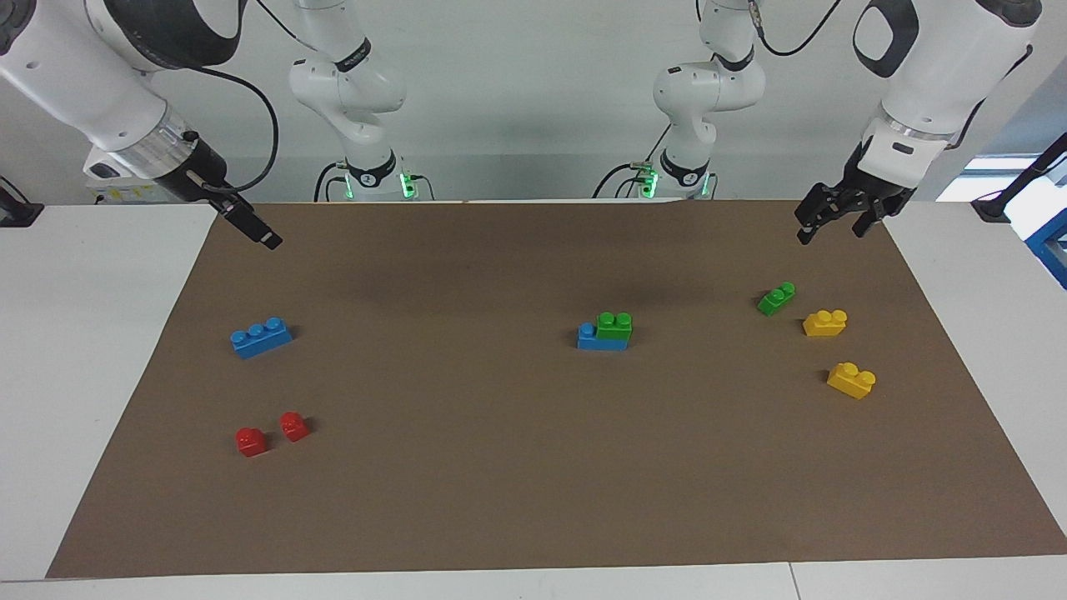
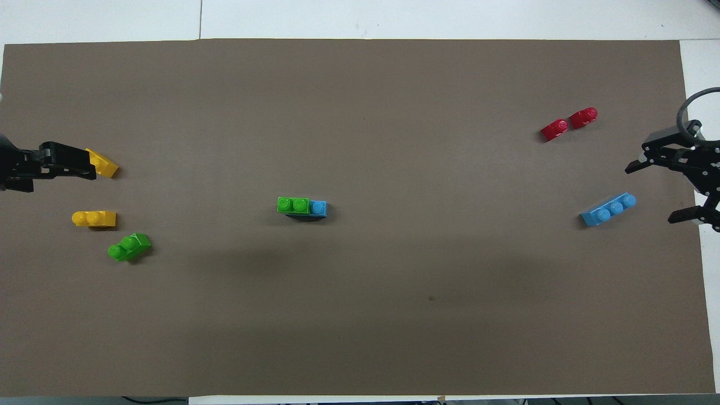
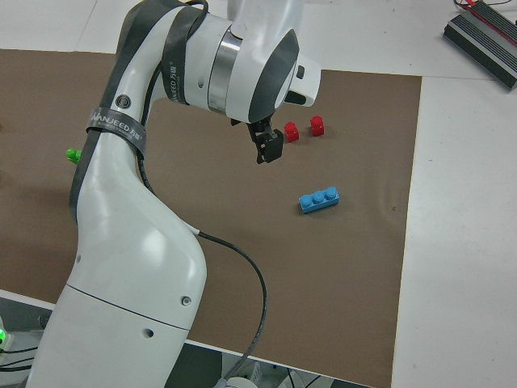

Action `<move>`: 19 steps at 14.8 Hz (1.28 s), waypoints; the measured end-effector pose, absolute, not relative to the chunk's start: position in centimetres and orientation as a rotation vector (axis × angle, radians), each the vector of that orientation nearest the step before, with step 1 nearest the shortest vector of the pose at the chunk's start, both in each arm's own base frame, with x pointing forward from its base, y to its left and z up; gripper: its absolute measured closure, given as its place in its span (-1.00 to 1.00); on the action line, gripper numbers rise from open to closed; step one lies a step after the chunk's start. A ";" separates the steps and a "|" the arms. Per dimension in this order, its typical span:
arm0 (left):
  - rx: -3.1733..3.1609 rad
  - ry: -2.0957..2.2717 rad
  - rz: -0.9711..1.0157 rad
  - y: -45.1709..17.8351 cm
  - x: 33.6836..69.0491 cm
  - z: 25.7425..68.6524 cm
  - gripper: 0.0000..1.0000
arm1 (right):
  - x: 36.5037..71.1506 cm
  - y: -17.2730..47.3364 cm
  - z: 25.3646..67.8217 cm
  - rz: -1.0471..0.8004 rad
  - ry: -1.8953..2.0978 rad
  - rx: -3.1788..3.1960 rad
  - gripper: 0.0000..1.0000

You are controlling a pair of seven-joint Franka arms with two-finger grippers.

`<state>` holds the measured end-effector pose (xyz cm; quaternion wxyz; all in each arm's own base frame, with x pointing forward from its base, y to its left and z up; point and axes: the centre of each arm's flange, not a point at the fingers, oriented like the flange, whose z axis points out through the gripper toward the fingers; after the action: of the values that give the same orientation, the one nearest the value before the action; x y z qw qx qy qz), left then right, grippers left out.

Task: Remove green block with left arm and hold with right
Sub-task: 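Move the left gripper toward the green block while the right gripper approaches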

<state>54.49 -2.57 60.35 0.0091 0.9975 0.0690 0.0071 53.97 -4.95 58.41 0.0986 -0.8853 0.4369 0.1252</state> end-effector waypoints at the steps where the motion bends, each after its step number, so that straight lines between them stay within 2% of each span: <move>1: 3.110 0.283 0.017 -3.1 54.4 60.2 -1.00 | 54.0 -4.7 58.0 0.406 1.350 -2.567 -1.00; 9: 2.922 1.033 0.041 -9.5 53.7 59.8 -1.00 | 55.8 -3.0 52.7 0.668 1.514 -2.276 -1.00; 14: 2.578 1.630 0.078 -14.7 52.7 58.6 -1.00 | 56.7 -1.4 50.4 0.794 1.598 -2.059 -1.00; 19: 2.480 1.821 0.030 -18.3 50.4 55.7 -1.00 | 57.3 -0.1 47.9 0.828 1.637 -1.988 -1.00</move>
<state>50.41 -18.27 55.72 0.0325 0.8056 0.5915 0.0096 57.29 -0.09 47.93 0.2167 -0.7175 0.5907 0.2989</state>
